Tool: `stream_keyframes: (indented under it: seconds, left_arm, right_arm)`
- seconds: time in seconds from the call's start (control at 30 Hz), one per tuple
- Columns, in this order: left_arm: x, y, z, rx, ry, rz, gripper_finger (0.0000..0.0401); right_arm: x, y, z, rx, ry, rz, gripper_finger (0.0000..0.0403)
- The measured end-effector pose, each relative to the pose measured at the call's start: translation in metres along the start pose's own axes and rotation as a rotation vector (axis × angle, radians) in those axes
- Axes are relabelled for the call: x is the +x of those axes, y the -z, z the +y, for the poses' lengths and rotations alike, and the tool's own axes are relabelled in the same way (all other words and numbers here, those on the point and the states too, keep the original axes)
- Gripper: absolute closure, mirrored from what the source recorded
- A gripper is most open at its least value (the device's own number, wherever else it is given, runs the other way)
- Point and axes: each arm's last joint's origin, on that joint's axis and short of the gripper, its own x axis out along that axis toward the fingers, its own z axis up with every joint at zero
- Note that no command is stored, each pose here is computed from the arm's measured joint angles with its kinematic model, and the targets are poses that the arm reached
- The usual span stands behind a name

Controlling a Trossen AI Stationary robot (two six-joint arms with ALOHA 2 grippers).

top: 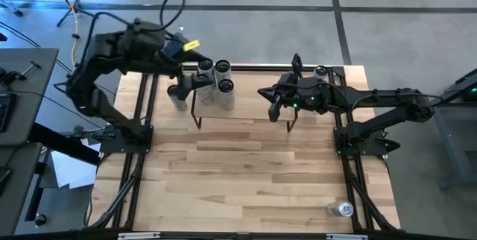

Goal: Place canned beverage on shelf
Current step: Put the right white blue soda can on the shelf

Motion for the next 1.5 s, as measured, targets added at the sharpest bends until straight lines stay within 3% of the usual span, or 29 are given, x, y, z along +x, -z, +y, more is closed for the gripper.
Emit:
stream_keyframes:
  seconds: [0.1, 0.27, 0.5, 0.8, 1.13, 1.5]
  left_arm:
    - [-0.008, 0.012, 0.0, 0.016, 0.004, -0.017, 0.005]
    - [-0.008, 0.049, 0.005, -0.07, 0.015, -0.073, 0.005]
    - [-0.002, 0.113, 0.008, -0.205, 0.112, -0.271, 0.005]
    - [-0.02, 0.167, 0.016, -0.254, 0.18, -0.493, 0.005]
    - [-0.034, 0.198, 0.022, -0.309, 0.248, -0.582, 0.005]
    - [-0.023, 0.21, 0.021, -0.338, 0.332, -0.668, 0.005]
  right_arm:
    - [0.001, 0.0, -0.001, 0.017, -0.001, 0.002, 0.0402]
    - [0.001, 0.0, -0.002, 0.033, 0.001, 0.004, 0.0402]
    - [0.001, 0.0, -0.002, 0.035, 0.001, 0.004, 0.0402]
    - [0.001, 0.0, -0.002, 0.033, 0.003, 0.009, 0.0402]
    - [0.001, 0.002, -0.002, 0.028, 0.007, 0.023, 0.0402]
    - [0.001, 0.005, -0.003, 0.047, 0.017, 0.053, 0.0402]
